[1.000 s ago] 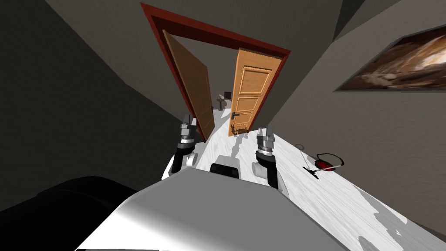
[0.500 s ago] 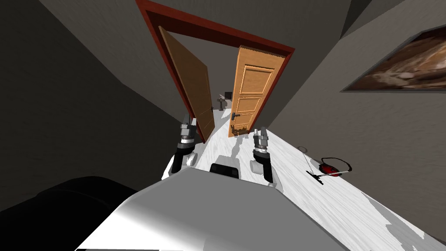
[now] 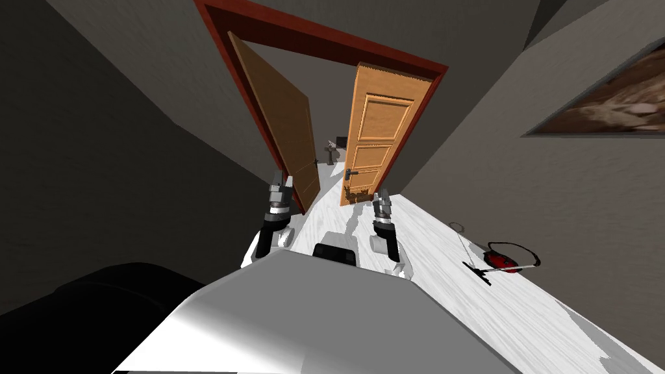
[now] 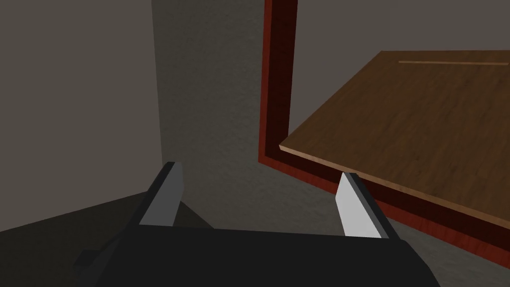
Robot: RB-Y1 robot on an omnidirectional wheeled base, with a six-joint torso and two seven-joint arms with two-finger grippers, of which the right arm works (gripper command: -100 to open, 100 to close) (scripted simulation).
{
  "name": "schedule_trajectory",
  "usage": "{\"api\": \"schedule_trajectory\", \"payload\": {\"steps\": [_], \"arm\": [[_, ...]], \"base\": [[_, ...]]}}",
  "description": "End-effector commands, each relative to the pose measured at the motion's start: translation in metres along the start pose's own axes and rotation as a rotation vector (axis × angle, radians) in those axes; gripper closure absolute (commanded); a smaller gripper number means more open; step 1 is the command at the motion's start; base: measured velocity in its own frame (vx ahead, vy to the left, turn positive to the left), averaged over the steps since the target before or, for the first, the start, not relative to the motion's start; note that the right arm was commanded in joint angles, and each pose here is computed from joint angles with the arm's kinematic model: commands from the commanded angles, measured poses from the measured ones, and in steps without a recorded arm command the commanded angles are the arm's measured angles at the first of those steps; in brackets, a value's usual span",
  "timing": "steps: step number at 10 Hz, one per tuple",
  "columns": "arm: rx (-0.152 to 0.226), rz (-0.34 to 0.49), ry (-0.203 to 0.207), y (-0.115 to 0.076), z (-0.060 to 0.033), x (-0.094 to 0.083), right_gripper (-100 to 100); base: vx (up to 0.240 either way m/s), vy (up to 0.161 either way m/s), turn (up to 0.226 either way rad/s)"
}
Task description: Push the door open
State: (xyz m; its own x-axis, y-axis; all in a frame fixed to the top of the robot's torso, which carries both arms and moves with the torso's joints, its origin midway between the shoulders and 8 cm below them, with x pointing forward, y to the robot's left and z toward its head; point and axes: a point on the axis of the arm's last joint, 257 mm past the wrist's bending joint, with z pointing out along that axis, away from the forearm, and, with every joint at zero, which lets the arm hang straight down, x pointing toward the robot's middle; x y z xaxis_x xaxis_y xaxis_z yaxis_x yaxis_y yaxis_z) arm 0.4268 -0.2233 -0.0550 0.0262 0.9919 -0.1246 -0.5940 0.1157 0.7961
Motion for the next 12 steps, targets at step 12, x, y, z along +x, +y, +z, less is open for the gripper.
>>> {"api": "schedule_trajectory", "payload": {"steps": [12], "arm": [[0.161,0.086,0.072,-0.101,0.0131,0.037,-100]], "base": [[0.080,-0.041,0.037]]}}
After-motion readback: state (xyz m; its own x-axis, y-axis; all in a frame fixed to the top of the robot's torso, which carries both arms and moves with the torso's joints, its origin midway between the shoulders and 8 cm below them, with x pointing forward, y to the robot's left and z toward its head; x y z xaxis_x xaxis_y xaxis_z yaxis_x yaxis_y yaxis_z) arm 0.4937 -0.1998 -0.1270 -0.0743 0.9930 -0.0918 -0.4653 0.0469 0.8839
